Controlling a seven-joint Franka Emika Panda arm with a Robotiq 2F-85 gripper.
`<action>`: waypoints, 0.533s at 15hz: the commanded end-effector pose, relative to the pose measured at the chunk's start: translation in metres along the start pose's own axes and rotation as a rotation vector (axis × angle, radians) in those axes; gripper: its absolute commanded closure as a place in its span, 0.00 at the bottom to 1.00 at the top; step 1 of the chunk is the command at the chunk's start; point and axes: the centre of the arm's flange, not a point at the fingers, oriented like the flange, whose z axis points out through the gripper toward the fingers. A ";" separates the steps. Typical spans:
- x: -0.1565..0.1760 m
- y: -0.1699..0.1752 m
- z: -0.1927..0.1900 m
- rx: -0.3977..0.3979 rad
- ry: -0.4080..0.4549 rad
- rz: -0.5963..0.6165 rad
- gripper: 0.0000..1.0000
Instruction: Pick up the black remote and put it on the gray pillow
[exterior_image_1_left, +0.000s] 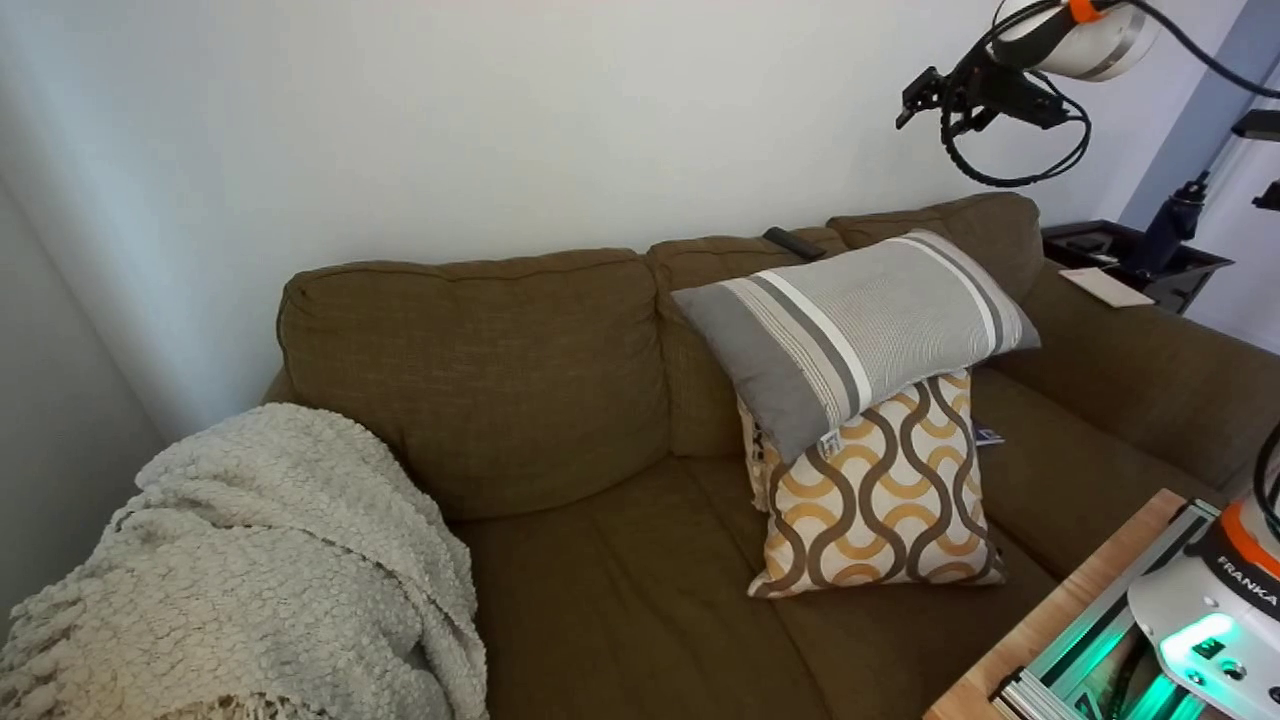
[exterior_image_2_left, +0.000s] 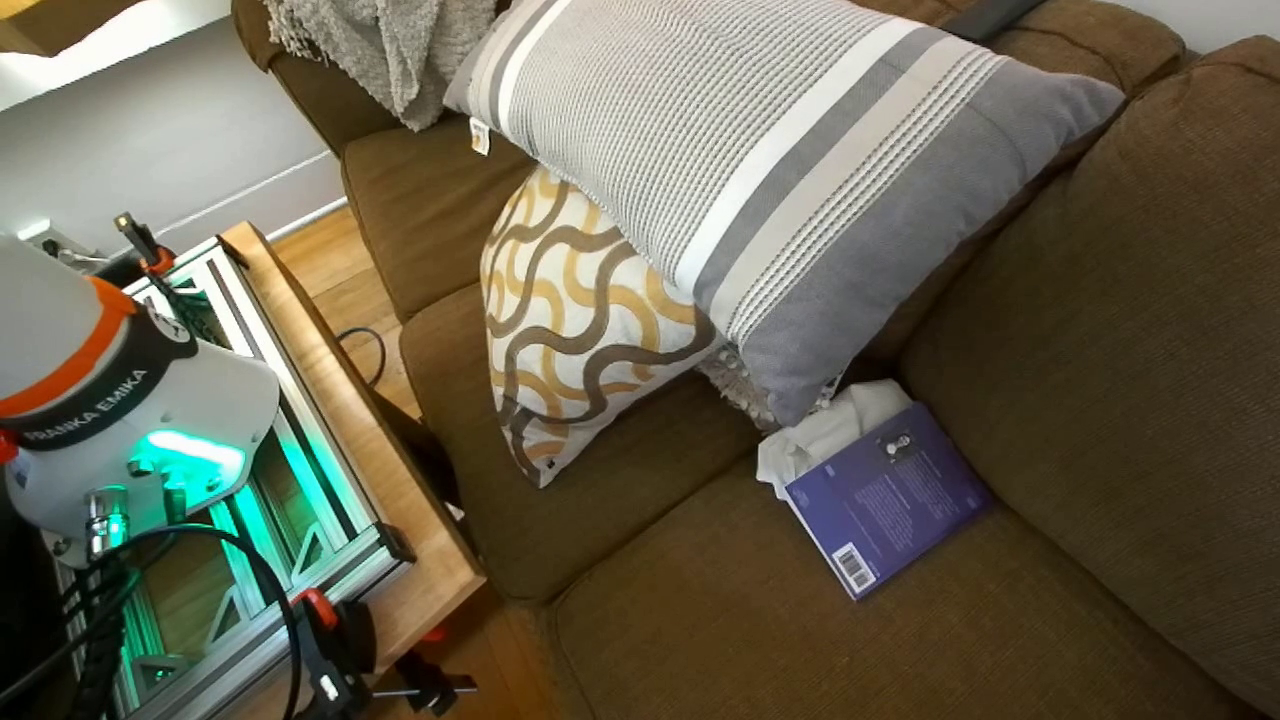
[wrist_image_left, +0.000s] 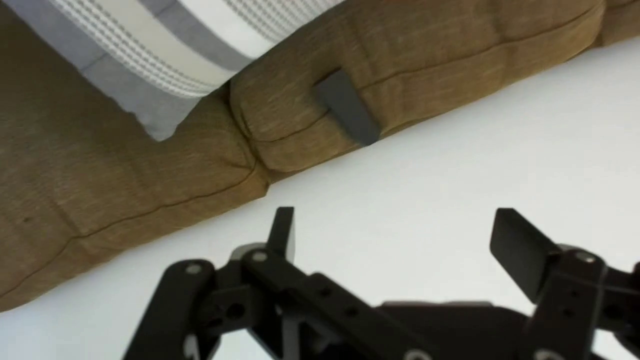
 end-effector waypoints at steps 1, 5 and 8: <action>0.055 0.019 0.070 -0.137 0.043 0.069 0.00; 0.084 0.013 0.127 -0.236 -0.015 -0.017 0.00; 0.093 -0.002 0.168 -0.259 -0.094 -0.070 0.00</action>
